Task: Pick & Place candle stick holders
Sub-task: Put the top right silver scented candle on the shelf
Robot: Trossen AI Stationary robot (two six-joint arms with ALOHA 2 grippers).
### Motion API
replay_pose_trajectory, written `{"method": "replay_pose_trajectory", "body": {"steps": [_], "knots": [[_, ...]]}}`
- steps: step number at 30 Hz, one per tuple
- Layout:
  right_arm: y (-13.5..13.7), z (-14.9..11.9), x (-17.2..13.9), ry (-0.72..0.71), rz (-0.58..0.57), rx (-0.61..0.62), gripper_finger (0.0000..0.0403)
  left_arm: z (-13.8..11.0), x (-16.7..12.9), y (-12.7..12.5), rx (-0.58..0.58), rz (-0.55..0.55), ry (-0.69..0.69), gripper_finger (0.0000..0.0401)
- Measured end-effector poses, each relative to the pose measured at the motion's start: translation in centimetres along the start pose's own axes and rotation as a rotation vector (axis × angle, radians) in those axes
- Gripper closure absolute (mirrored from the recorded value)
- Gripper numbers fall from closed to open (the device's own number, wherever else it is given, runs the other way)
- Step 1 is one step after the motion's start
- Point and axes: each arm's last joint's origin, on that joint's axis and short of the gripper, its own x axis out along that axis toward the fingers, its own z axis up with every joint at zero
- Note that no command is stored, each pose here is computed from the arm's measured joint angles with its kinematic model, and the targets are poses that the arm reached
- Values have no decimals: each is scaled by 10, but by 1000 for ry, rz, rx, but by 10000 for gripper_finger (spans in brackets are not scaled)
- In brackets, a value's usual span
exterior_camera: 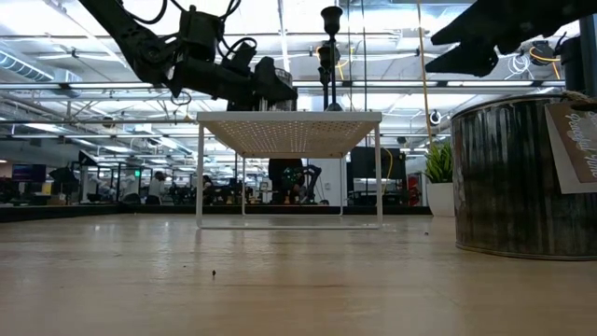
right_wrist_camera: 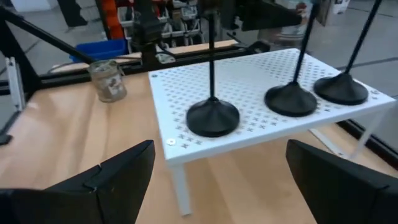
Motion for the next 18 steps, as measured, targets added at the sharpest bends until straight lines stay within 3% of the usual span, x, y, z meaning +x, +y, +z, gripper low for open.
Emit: {"method": "replay_pose_trajectory", "body": {"steps": [7, 10, 14, 18], "knots": [[-12, -1, -11, 21, -39, -198, 47, 0, 0, 0, -16, -6, 1, 52], [-17, 0, -20, 2, -83, -224, 49, 0, 0, 0, -13, -6, 0, 52], [-26, 4, -32, -75, -197, -38, 49, 0, 0, 0, -3, -6, 1, 52], [-34, 6, -45, -130, -169, 189, 46, 0, 0, 0, 11, -6, 0, 52]]}}
